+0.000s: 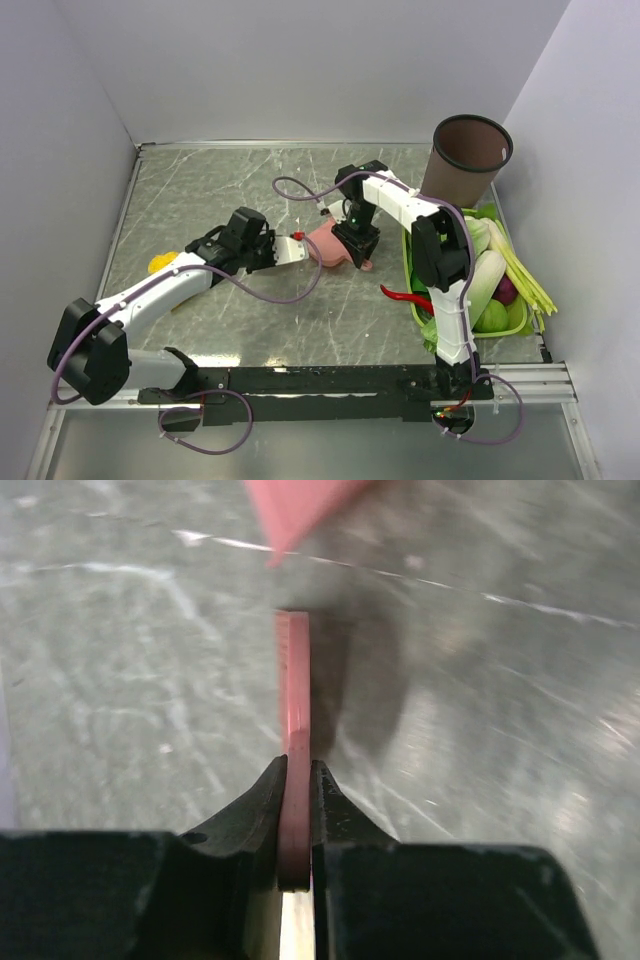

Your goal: Sweep away the paper scraps from the table

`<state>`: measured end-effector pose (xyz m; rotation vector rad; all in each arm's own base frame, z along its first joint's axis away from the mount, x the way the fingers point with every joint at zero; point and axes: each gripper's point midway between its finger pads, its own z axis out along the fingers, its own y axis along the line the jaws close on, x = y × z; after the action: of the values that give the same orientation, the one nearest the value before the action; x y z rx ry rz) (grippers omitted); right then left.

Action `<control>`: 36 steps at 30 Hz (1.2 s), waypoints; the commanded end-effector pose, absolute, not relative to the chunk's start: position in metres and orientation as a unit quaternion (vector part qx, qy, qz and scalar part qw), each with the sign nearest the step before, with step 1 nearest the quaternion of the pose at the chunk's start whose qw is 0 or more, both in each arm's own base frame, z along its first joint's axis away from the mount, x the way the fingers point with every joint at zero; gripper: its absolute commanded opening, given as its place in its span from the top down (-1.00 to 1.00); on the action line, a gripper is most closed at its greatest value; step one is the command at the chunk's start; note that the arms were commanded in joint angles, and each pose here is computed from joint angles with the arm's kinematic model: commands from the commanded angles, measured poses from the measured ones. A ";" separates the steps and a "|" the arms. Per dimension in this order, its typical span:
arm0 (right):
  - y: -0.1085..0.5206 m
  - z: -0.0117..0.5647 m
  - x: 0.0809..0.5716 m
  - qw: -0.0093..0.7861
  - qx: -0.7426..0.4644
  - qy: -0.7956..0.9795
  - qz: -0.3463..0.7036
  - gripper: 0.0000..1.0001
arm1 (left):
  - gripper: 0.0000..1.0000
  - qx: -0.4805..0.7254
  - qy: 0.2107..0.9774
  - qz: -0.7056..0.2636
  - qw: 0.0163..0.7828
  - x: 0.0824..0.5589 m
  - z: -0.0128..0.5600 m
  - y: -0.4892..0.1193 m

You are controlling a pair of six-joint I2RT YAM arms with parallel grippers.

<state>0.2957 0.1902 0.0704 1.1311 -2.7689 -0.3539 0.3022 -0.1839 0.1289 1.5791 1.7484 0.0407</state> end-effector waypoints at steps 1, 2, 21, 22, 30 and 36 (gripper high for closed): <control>0.184 0.065 0.300 0.065 0.388 -0.914 -0.102 1.00 | 0.65 0.665 0.674 -0.075 0.313 0.259 0.111 -0.197; 0.183 0.064 0.300 0.066 0.392 -0.912 -0.100 0.99 | 0.62 0.663 0.677 -0.089 0.307 0.256 0.109 -0.200; 0.206 0.185 0.335 -0.199 0.373 -0.889 -0.177 -1.00 | -0.93 0.552 0.743 -0.144 0.350 0.268 0.185 -0.216; 0.197 0.197 0.354 -0.244 0.340 -0.898 -0.134 -1.00 | -0.93 0.537 0.752 -0.142 0.355 0.272 0.189 -0.212; 0.168 0.296 0.387 -0.395 0.229 -0.887 -0.067 -1.00 | -0.93 0.406 0.790 -0.116 0.444 0.315 0.242 -0.166; 0.138 0.372 0.406 -0.499 0.180 -0.846 -0.055 -1.00 | -0.93 0.211 0.812 -0.049 0.541 0.359 0.301 -0.094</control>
<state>0.3896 0.1644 0.2924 1.0449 -3.7789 -0.2914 0.3261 -0.1380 0.2331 0.8985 2.0333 -0.2204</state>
